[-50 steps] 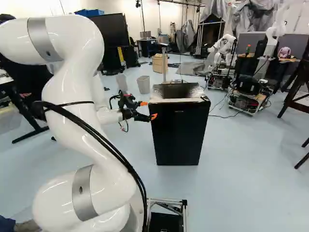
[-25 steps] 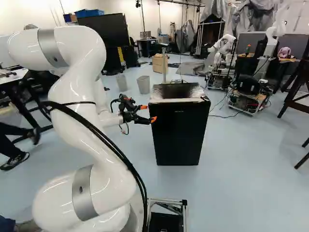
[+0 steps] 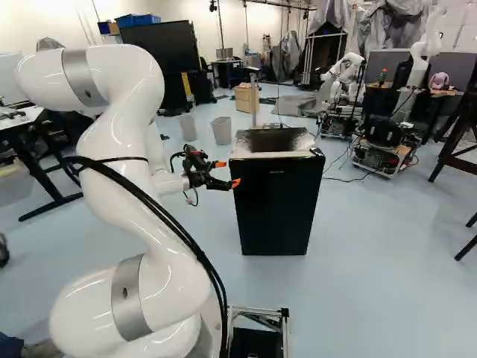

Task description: Grab a drink from the fridge

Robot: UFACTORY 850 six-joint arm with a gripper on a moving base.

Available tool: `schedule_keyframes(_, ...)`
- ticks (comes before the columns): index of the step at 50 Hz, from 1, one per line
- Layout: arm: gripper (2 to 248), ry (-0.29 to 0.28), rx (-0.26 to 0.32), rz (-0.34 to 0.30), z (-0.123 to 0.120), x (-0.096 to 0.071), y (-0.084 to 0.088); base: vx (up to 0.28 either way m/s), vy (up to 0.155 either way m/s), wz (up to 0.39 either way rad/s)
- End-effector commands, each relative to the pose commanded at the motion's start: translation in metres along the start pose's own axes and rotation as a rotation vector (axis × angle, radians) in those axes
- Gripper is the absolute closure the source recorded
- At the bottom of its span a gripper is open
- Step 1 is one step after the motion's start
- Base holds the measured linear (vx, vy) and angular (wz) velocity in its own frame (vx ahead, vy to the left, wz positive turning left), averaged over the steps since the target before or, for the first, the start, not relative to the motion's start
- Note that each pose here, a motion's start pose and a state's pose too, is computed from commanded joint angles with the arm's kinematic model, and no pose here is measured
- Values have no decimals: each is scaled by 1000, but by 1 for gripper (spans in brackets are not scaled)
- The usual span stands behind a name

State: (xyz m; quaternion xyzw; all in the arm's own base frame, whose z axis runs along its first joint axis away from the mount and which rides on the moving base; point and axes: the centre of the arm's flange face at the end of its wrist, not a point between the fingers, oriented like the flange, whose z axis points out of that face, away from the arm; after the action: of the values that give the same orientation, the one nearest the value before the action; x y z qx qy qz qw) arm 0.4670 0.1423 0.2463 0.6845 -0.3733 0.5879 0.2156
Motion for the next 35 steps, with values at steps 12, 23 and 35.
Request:
schedule_keyframes(12,3,0,0,0,0,0,0,0,0,0)
schedule_keyframes(23,3,0,-2,1,1,0,0,0,0,0)
schedule_keyframes(35,3,2,-11,3,5,1,2,0,0,0)
